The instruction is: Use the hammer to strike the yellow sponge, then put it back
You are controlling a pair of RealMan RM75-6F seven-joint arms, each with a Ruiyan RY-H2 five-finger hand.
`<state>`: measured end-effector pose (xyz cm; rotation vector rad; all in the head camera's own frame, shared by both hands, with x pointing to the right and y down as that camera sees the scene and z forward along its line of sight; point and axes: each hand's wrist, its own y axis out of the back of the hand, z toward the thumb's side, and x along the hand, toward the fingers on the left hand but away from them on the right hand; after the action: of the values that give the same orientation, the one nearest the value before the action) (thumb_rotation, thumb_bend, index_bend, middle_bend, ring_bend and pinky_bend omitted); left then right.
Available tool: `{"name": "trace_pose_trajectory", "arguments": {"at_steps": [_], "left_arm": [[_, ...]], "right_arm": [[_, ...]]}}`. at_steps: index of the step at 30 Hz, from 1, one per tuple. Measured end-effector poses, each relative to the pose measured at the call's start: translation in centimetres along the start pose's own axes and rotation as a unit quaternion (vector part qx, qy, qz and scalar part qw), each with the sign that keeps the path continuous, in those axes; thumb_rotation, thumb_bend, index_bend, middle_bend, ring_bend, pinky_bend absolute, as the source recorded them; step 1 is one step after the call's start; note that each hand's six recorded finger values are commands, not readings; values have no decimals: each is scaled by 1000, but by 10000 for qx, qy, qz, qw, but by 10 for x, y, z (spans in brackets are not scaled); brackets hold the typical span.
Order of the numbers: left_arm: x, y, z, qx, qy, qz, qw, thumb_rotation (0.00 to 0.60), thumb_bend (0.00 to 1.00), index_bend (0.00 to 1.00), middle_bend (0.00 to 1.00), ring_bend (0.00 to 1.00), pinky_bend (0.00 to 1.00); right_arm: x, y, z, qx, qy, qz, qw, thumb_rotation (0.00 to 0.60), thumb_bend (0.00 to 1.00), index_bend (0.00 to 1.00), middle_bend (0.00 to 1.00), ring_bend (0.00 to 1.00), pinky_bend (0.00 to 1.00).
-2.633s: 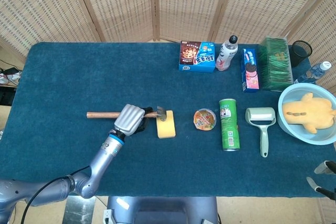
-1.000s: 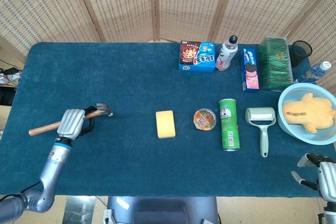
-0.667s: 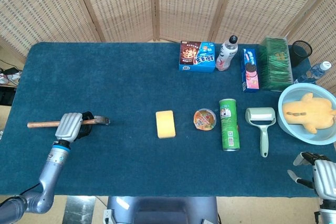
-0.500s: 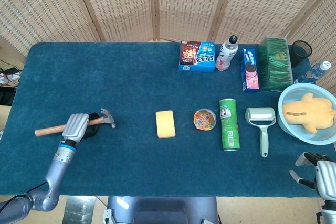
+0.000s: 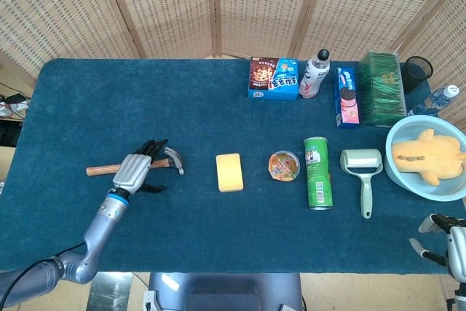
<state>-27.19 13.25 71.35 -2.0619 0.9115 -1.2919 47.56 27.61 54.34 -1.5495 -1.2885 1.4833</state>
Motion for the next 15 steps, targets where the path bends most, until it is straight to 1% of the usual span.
{"name": "trace_pose_trajectory", "arguments": {"at_steps": [3,7,10,13,15], "left_arm": [[-7,13,3,-25,-5,242,9997,600,66,0,40,0,133],[-23,29,-3,-21,97,510,9987,600,109,0,41,0,136],[-44,40,-13,5,246,613,9978,600,114,0,41,0,136],[-72,49,-29,54,478,616,9969,600,119,0,60,3,136],[-97,59,-44,118,711,693,9950,600,119,1,79,13,136]], "right_arm": [[-3,-1,2,6,44,27,10000,600,207,584,581,547,446],[-8,-1,6,26,140,63,9999,600,208,584,581,548,446],[-15,-2,12,49,279,102,9995,600,208,584,581,548,446],[-21,-4,20,67,442,150,9989,600,207,584,581,548,446],[-26,-6,27,91,565,204,9982,600,208,581,581,544,443]]}}
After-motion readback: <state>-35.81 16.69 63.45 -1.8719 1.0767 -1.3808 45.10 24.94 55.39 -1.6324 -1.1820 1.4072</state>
